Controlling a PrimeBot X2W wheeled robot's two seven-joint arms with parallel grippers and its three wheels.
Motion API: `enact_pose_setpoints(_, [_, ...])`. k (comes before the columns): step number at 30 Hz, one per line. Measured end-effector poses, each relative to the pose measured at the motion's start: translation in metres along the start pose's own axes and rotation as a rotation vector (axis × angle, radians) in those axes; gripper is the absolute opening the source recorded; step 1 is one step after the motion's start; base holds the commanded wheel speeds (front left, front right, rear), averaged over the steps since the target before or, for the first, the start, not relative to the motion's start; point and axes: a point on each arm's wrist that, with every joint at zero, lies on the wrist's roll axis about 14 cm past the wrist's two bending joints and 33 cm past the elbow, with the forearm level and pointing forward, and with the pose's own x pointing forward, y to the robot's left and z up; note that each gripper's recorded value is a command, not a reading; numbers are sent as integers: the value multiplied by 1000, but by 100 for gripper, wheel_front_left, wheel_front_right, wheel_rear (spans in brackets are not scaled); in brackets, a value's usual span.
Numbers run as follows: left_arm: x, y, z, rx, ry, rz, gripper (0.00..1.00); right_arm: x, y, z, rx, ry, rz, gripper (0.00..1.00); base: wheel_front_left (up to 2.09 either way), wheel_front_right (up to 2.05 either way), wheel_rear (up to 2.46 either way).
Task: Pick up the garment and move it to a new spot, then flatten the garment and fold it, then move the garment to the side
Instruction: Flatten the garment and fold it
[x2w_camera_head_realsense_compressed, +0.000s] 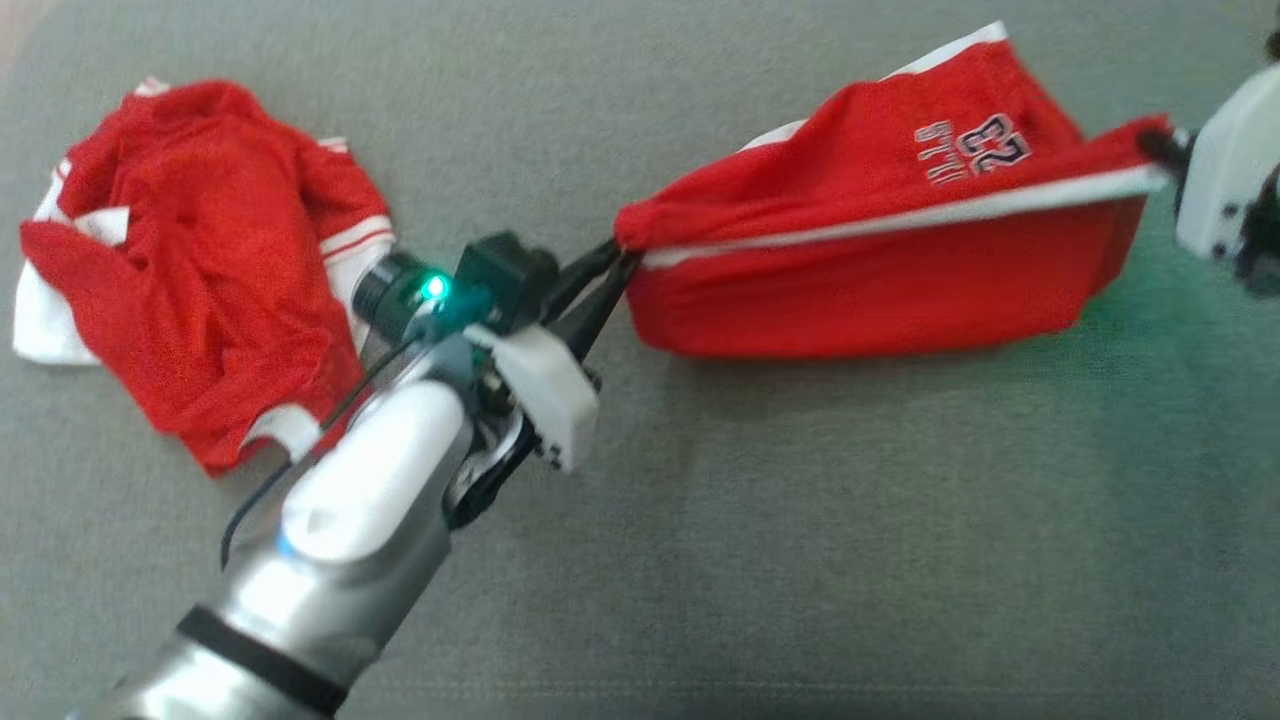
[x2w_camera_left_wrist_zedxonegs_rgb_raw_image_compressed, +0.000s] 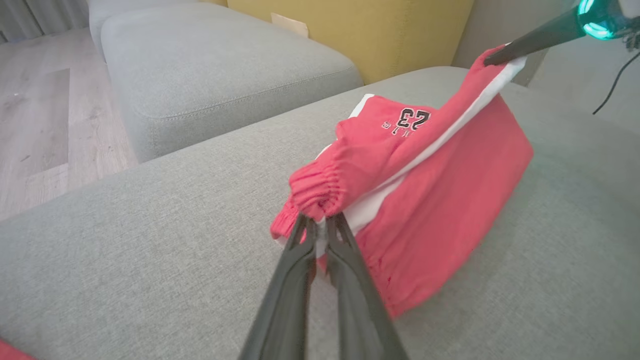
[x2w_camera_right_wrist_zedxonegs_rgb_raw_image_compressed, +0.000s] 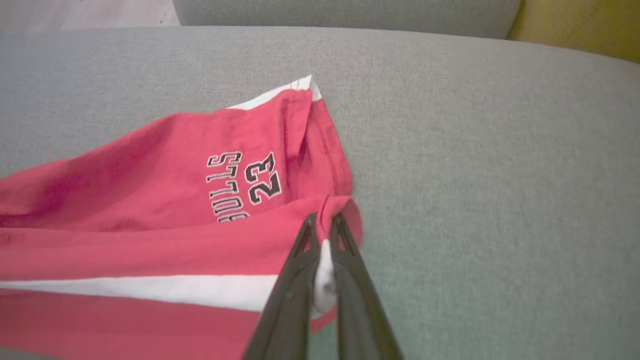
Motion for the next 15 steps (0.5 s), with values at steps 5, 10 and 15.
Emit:
enact_pose_setpoints(5, [16,17,-10,-15,24,23,0,32,1,19,-17,31,-9,0,0,0,0])
enact_pose_setpoints(10, [25,31,-25,-25,48,48,0,60,5,27,-34,64,-8,0,0,0,0])
enact_pose_setpoints(15, [32,38,-36,-28,64,53,0,80,9,35,-56,72,-11,0,0,0,0])
